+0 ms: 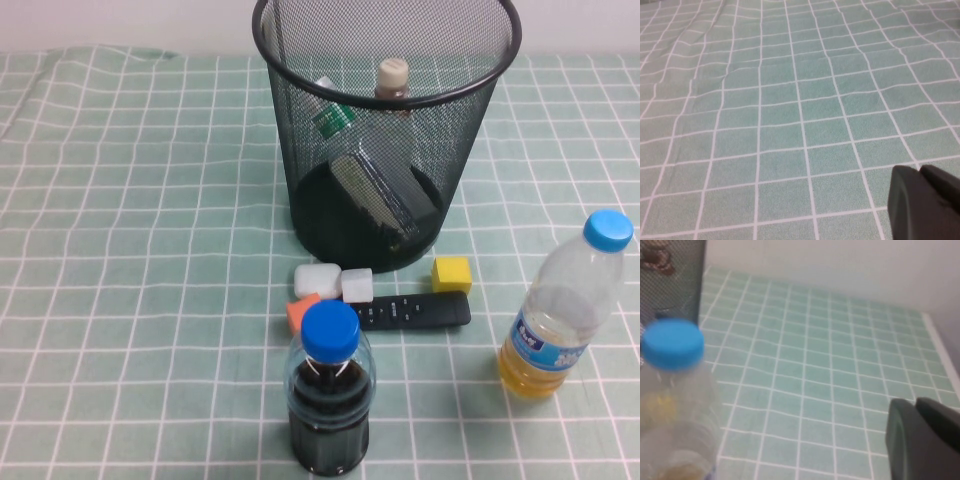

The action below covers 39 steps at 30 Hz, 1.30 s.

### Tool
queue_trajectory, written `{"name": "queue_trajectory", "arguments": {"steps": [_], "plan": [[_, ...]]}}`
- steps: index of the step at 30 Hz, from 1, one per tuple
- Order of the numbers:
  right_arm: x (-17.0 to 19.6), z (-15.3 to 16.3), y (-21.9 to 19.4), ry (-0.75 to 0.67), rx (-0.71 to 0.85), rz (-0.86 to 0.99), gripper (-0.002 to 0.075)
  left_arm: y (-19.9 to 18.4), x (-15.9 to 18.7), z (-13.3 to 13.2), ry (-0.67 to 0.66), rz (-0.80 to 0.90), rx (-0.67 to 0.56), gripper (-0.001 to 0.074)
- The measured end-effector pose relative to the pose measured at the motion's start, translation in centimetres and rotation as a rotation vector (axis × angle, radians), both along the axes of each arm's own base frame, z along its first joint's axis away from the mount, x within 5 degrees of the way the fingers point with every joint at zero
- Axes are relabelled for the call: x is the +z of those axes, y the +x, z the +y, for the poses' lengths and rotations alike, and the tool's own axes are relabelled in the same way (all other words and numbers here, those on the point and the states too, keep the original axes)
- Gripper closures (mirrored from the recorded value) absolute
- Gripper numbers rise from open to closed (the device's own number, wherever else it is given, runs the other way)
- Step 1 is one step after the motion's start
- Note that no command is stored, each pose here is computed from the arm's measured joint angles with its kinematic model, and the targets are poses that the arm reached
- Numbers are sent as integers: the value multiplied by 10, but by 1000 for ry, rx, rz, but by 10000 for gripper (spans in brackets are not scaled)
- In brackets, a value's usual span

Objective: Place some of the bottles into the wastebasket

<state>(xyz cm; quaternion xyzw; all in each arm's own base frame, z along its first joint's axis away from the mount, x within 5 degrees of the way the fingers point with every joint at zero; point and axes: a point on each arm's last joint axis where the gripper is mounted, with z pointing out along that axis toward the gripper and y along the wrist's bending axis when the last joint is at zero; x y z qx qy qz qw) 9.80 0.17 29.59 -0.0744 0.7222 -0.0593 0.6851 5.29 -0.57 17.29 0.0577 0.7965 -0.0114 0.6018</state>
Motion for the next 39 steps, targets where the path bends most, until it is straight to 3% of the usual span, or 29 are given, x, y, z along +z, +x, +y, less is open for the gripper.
{"name": "queue_trajectory", "arguments": {"steps": [5,12,22,39], "plan": [[-55,-7,-27,44,-88,-77,732,0,0,0,0,0,0,739],[-94,-9,-40,100,-137,-97,732,0,0,0,0,0,0,739],[-119,-12,-47,124,-201,167,732,0,0,0,0,-1,0,739],[-119,-12,-47,120,-199,165,732,0,0,0,0,-1,0,739]]}}
